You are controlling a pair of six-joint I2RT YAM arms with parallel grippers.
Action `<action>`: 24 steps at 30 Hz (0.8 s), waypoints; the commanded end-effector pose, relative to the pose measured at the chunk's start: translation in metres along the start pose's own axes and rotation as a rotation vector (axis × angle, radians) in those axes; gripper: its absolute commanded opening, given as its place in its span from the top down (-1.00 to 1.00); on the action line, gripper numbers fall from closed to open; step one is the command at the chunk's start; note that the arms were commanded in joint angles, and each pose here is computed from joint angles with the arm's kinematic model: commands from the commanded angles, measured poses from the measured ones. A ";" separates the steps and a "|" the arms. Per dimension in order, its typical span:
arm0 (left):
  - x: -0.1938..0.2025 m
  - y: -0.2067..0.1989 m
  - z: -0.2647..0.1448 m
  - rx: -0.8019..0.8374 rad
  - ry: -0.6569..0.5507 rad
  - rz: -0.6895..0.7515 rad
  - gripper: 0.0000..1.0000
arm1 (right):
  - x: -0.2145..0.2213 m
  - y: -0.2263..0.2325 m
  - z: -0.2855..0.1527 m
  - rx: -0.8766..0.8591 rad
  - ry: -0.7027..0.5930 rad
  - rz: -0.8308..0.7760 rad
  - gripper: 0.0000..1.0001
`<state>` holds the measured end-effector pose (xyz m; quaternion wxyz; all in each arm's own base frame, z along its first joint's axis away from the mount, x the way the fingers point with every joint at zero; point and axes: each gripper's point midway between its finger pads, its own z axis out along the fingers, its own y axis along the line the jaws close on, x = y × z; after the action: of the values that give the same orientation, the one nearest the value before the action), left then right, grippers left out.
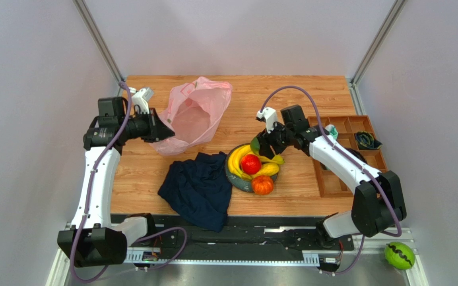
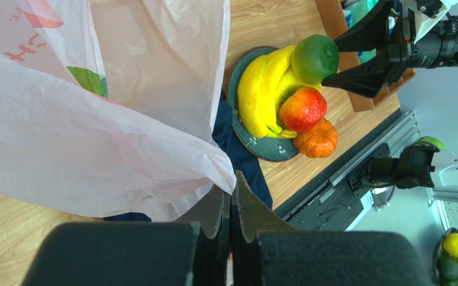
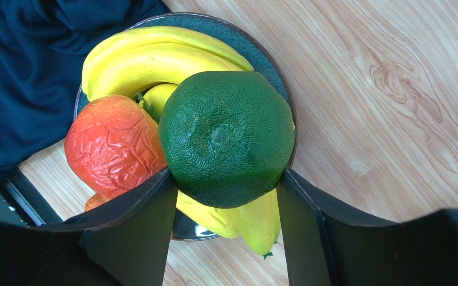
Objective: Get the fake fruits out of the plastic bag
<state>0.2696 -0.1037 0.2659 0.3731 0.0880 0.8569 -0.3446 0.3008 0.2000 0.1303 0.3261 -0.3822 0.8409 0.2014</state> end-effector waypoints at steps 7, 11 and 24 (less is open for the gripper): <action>0.001 -0.006 -0.005 0.023 -0.030 0.042 1.00 | 0.002 0.006 -0.010 -0.008 0.013 0.038 -0.79; 0.002 -0.006 -0.006 0.023 -0.032 0.042 1.00 | 0.000 0.007 -0.006 -0.014 0.007 0.046 -0.78; -0.004 -0.008 -0.011 0.015 -0.050 0.062 1.00 | 0.005 0.018 -0.051 -0.018 0.049 -0.096 -0.86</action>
<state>0.2607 -0.1032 0.2652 0.3783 0.0878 0.8539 -0.3464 0.2778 0.1889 0.1261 0.2805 -0.3865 0.8557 0.1990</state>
